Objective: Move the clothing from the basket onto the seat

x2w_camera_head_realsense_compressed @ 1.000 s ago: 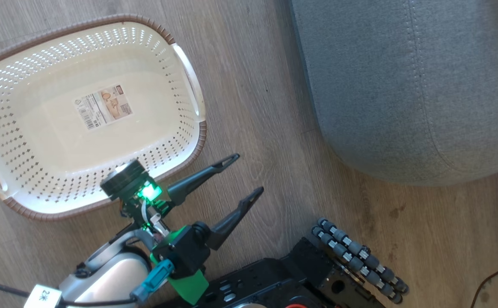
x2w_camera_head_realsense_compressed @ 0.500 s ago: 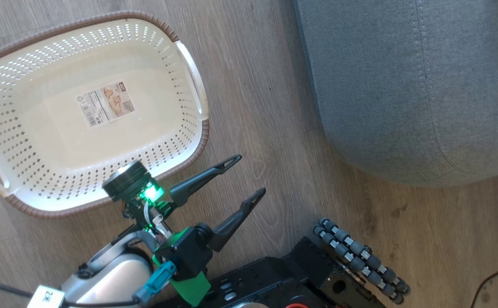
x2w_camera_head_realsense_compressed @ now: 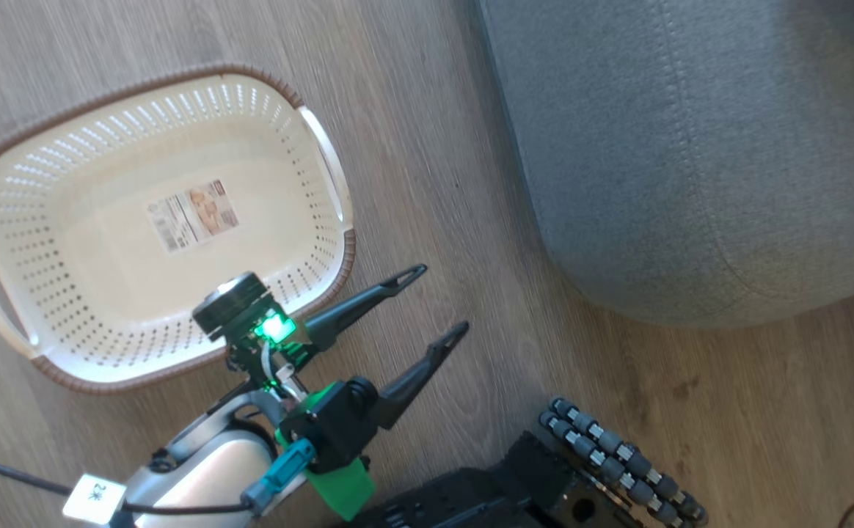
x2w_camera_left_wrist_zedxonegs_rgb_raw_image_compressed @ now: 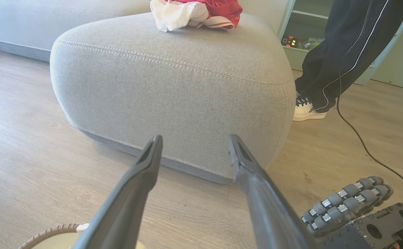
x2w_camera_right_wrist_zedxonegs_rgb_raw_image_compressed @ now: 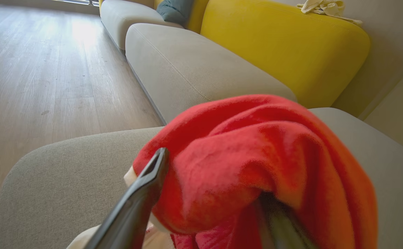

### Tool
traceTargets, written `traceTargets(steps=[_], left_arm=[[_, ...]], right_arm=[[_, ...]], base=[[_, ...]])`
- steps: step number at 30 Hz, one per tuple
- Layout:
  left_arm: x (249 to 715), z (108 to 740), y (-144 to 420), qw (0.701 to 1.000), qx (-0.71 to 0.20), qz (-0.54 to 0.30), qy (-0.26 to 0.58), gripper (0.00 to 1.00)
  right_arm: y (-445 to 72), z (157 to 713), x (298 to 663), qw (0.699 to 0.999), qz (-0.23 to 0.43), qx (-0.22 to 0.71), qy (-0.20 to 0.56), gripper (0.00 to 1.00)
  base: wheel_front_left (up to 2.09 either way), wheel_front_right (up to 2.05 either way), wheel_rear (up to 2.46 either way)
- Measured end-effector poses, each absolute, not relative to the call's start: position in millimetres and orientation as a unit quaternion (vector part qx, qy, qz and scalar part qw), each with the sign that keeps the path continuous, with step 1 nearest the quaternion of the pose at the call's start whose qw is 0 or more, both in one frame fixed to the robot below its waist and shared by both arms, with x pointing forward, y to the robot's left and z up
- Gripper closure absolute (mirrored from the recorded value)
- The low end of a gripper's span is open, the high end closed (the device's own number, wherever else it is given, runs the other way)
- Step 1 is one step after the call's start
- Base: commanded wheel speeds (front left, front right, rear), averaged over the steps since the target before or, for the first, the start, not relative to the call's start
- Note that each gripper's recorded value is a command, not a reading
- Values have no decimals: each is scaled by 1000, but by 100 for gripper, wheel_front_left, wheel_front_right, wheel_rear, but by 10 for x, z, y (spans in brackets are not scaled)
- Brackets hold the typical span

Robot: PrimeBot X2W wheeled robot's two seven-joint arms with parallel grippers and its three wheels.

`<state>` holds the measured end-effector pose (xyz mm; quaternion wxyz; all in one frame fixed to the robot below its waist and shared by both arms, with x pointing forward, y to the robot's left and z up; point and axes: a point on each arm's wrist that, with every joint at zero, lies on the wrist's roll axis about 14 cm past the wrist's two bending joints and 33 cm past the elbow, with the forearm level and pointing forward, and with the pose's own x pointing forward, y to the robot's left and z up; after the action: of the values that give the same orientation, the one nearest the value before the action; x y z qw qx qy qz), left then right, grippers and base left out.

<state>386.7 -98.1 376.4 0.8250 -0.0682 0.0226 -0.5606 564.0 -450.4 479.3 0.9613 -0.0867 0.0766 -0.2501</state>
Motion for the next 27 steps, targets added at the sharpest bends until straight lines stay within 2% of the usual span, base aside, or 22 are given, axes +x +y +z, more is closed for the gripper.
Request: traceTargets(steps=[4, 16, 22, 27], left_arm=[[3840, 3976, -1028, 823, -68, -564, 4, 0], [3800, 4668, -1131, 833, -84, -544, -51, 0], [3744, 4950, -1128, 838, -80, -535, -76, 0], [3664, 5122, -1099, 845, -75, -522, -88, 0]], right_arm=[[-4525, 4972, 5560, 962, -247, -92, 71, 0], [-4324, 4737, 5273, 949, -226, -25, 216, 0], [-4246, 5022, 5300, 955, -205, -41, 212, 0], [-4117, 5387, 5359, 966, -181, -55, 175, 0]], base=[[0, 0, 0], [0, 0, 0], [0, 0, 0], [0, 0, 0]])
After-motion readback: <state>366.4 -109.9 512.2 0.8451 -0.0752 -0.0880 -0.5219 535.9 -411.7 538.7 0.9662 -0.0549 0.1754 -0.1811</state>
